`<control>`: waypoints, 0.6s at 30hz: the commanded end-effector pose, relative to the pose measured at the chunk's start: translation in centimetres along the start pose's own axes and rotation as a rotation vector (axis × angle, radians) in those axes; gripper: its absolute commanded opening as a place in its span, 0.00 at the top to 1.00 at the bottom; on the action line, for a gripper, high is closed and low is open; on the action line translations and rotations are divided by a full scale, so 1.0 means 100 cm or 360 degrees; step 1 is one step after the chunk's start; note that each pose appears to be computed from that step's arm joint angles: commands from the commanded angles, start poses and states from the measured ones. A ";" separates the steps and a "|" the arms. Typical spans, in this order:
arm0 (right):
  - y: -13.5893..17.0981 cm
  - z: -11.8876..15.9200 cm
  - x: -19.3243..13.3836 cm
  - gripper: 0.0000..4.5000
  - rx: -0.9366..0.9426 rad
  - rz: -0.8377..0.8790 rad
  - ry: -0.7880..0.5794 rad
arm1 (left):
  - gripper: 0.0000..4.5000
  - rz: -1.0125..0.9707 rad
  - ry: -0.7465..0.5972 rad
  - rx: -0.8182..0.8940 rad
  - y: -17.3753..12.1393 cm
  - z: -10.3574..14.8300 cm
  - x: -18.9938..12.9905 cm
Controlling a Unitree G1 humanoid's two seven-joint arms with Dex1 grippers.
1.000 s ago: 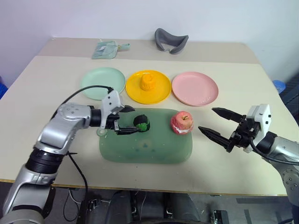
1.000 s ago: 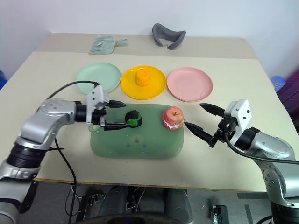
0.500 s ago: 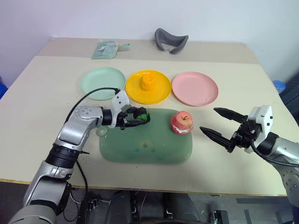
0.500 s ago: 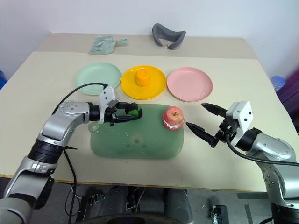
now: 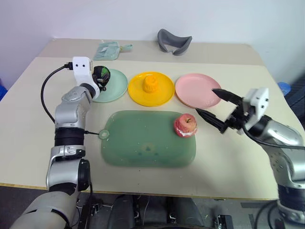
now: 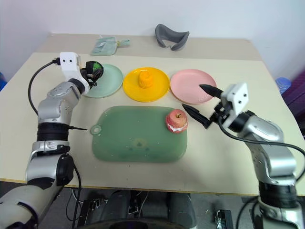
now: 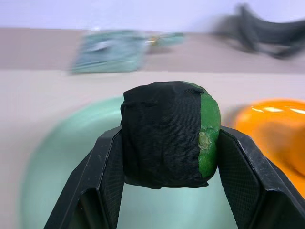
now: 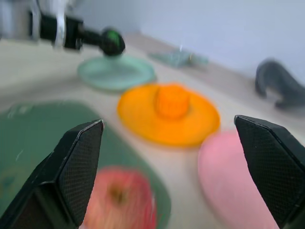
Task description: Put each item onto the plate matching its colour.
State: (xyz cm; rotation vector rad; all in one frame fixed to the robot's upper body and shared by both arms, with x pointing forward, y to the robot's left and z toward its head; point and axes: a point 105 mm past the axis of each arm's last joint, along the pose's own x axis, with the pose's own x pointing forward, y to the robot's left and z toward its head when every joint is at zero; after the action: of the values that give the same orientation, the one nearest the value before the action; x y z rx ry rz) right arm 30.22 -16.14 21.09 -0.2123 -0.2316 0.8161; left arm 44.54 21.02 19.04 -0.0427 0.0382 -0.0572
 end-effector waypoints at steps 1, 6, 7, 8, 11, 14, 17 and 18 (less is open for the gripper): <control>0.009 0.013 0.022 0.00 -0.0085 0.0086 -0.0128 | 0.38 0.0109 -0.0095 0.0024 0.003 0.012 0.006; 0.022 0.018 0.038 0.00 -0.0057 0.0248 -0.0205 | 0.38 0.0224 -0.0066 -0.0013 0.008 -0.003 0.013; 0.023 0.019 0.040 0.00 -0.0056 0.0265 -0.0215 | 0.38 0.0235 -0.0064 -0.0018 0.008 -0.005 0.013; 0.024 0.020 0.042 0.00 -0.0055 0.0284 -0.0225 | 0.38 0.0246 -0.0063 -0.0025 0.008 -0.006 0.014; 0.026 0.024 0.047 0.00 -0.0049 0.0331 -0.0254 | 0.38 0.0245 -0.0057 -0.0041 0.008 -0.010 0.014; 0.026 0.027 0.051 0.00 -0.0060 0.0351 -0.0262 | 0.26 0.0219 -0.0057 -0.0053 0.006 -0.011 0.014; 0.027 0.030 0.054 0.00 -0.0064 0.0359 -0.0265 | 0.01 0.0202 -0.0076 -0.0067 0.005 -0.009 0.013; 0.027 0.030 0.054 0.00 -0.0064 0.0360 -0.0265 | 0.01 0.0188 -0.0093 -0.0076 0.004 -0.006 0.011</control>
State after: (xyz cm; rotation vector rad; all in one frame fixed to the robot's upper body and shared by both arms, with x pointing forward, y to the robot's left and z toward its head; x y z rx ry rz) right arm 31.29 -10.14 22.80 -0.2031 -0.3407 1.0532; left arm 45.68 21.37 15.70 -0.0718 0.0738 0.0743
